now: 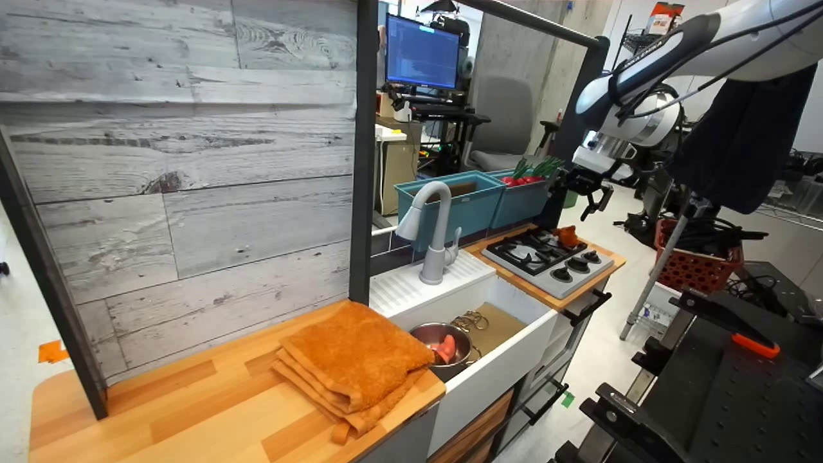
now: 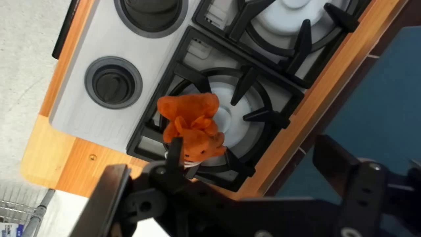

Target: Put the toys in the pot and wipe the counter with the orange towel

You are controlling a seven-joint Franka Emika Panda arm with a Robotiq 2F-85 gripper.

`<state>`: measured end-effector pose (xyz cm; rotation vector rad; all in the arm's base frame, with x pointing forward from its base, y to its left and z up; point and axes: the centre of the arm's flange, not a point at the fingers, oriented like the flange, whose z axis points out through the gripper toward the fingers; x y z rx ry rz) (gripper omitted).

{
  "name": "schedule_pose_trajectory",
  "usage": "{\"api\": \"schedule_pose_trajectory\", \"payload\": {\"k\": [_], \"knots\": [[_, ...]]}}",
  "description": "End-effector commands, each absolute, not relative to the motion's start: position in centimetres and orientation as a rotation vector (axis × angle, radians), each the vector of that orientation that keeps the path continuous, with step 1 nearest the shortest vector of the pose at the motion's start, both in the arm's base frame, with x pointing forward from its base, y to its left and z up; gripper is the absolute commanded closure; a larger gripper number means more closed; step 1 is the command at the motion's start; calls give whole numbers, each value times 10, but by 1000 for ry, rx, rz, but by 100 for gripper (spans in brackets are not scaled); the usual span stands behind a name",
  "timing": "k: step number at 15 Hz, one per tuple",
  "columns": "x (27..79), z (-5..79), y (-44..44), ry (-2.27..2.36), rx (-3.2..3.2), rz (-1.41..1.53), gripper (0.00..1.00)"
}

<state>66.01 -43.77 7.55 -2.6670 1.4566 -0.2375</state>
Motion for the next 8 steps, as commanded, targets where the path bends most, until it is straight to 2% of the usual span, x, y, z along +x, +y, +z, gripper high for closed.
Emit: {"api": "schedule_pose_trajectory", "payload": {"k": [1,8], "knots": [[721,39,-471,1511,-2691,-275,0],[714,22,-484,1659,-2709,-205,0]]}}
